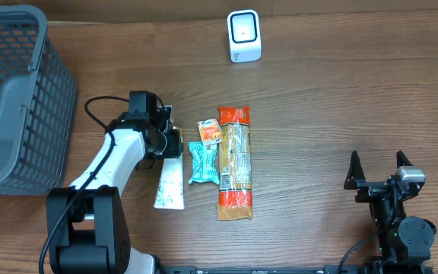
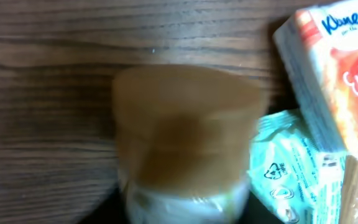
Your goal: Scan the item barcode
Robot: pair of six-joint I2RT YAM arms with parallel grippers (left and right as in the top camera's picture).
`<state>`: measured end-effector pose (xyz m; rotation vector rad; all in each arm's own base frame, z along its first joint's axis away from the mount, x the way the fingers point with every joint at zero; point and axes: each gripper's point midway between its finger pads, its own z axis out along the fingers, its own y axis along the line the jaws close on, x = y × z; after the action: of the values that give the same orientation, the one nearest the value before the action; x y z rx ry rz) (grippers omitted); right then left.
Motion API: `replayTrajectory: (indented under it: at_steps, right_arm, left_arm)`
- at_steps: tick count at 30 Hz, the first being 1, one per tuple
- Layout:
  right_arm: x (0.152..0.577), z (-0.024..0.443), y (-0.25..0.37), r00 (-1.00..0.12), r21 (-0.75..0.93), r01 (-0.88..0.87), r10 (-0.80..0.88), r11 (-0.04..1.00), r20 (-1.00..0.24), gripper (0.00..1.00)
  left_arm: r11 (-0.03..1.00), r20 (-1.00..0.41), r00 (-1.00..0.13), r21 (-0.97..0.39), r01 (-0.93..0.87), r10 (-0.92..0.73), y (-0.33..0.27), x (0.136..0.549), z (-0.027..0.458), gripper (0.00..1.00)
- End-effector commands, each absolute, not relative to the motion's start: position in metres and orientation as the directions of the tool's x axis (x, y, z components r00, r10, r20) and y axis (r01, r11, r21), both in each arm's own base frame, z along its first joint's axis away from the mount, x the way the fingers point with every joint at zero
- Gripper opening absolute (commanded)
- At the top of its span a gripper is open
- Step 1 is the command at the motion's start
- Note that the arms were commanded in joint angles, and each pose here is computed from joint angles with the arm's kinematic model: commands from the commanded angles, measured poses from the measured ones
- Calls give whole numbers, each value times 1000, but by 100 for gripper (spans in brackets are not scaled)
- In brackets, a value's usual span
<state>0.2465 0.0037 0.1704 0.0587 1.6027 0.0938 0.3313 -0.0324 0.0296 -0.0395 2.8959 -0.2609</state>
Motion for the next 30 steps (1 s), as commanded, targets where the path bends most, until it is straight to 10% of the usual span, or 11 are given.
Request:
replayTrajectory:
  at_steps: [1,5,30]
  right_arm:
    - [247,169,1,-28,92,-8,91,996,-995,100]
    - [247,169,1,-28,92,-8,91,996,-995,100]
    - [247,169,1,-28,92,-8,91,996,-995,100]
  left_arm:
    - [982,-240,-970,-187,12,-34,-36,331,31,63]
    - [981,-244,-969,-196,17,-32,-37,332,32,99]
    - [990,-515,-846,-56,-126,-137,21,405,220,100]
